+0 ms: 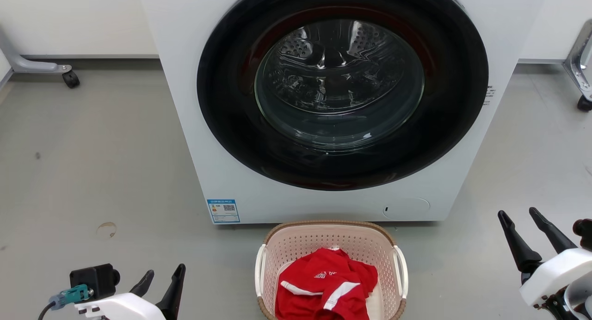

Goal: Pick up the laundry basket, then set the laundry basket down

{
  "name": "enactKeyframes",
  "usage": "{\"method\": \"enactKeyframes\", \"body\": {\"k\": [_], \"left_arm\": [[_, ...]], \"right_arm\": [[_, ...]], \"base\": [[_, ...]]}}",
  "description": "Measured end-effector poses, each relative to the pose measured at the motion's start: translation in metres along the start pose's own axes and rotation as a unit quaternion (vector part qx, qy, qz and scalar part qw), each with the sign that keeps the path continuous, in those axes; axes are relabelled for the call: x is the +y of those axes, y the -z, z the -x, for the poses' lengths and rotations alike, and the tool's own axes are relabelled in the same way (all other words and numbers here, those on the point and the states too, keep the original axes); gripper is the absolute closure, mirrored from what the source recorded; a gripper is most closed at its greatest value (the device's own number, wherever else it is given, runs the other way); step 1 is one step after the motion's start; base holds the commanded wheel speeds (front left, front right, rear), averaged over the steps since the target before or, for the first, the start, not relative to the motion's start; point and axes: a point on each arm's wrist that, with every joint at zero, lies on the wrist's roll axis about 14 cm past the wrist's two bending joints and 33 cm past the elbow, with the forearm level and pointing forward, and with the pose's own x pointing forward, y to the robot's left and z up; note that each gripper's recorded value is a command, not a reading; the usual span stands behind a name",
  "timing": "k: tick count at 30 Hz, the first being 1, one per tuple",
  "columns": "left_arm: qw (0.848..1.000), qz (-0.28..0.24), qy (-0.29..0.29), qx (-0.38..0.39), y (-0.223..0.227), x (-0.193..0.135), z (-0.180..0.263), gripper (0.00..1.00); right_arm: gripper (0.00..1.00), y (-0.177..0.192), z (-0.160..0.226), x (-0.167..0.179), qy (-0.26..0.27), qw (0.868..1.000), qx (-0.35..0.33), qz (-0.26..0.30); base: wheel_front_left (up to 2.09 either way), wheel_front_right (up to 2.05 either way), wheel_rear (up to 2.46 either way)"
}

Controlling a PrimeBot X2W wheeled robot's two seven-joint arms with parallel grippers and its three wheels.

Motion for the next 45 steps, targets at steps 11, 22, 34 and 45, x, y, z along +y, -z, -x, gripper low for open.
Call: {"method": "enactKeyframes", "body": {"k": [11,22,34,45], "left_arm": [[1.0,-0.004,-0.003,-0.008,-0.003,0.002,0.002,0.0],[0.998,0.031,-0.009,0.061,0.059,-0.007,0.009,1.0],[0.996,0.079,-0.001,0.048,0.048,-0.01,0.001,1.0],[0.991,0.131,0.007,0.033,0.037,-0.012,-0.007,1.0]], "right_arm": [[0.0,0.0,-0.001,0.002,-0.004,1.0,0.001,0.002],[1.0,0.059,0.015,0.025,0.001,0.996,0.062,-0.057],[1.0,0.047,0.013,0.01,0.029,0.993,0.04,-0.108],[1.0,0.038,0.011,0.002,0.049,0.985,0.023,-0.162]], "base": [[0.0,0.0,0.0],[0.0,0.0,0.0],[0.0,0.0,0.0],[0.0,0.0,0.0]]}}
